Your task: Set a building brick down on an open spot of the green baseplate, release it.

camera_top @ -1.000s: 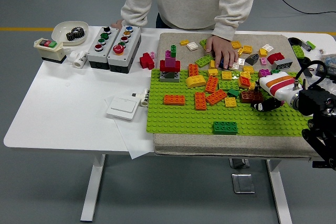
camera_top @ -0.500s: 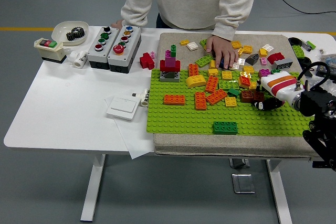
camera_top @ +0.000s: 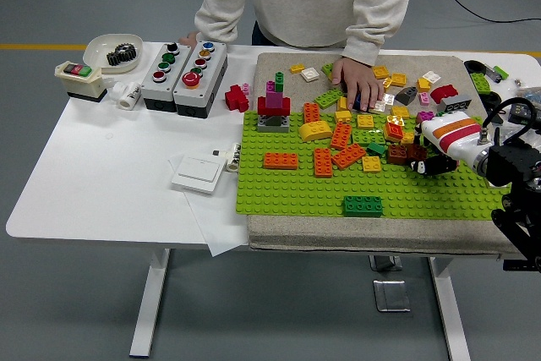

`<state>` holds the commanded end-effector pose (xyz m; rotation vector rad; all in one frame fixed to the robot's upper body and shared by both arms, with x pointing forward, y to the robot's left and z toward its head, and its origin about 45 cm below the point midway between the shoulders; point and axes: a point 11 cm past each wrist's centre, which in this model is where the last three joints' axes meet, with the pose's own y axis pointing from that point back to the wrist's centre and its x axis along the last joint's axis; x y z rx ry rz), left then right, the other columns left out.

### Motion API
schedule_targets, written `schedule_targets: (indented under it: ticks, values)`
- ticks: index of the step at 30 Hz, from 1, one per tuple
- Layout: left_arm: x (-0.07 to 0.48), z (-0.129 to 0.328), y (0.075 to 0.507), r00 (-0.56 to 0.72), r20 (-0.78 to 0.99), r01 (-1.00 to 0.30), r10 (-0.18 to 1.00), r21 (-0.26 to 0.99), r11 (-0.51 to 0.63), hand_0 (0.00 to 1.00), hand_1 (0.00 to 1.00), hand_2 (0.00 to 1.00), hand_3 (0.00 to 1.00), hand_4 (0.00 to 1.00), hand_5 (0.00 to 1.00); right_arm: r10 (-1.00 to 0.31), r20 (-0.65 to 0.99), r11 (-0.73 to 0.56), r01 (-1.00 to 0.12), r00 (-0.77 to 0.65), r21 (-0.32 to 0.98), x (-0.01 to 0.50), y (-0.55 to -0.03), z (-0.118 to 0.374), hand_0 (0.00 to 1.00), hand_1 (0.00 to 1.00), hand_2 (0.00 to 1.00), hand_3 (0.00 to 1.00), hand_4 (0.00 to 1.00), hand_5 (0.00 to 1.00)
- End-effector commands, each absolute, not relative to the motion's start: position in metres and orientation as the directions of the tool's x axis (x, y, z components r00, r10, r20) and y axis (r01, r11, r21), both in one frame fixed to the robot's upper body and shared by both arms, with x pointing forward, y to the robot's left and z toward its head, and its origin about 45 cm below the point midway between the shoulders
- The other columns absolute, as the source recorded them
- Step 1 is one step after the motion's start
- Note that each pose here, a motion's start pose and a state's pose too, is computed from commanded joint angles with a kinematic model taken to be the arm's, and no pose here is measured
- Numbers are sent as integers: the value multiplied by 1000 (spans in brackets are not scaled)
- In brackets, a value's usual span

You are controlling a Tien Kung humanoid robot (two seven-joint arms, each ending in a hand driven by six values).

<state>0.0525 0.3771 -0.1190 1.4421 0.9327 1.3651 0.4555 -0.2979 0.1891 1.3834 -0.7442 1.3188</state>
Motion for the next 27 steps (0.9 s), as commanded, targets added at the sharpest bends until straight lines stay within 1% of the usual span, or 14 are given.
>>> schedule_targets:
  ticks: [3,4,10,23,27]
  values:
    - [52,-119,377,101,302,-62,948,953,-297,754,760,794,687,787,745,213,959,-284,-927,187,244,454,-297,194,241,402,507,519,733,559]
    - [52,-119,377,100,302,-62,948,953,-297,754,761,793,686,785,744,213,960,-287,-927,183,241,454,-297,196,236,399,504,517,706,568]
    - [51,-119,377,99,302,-60,948,953,-297,754,760,792,686,785,744,213,965,-320,-922,151,216,449,-294,207,236,400,506,519,695,571]
    - [50,-119,378,96,303,-60,948,953,-299,754,760,792,685,785,743,206,973,-369,-912,107,179,435,-293,223,237,400,505,523,687,563]
    - [50,-119,378,94,303,-59,948,952,-299,754,760,792,685,785,743,213,973,-403,-899,88,170,420,-294,231,237,400,505,523,687,563]
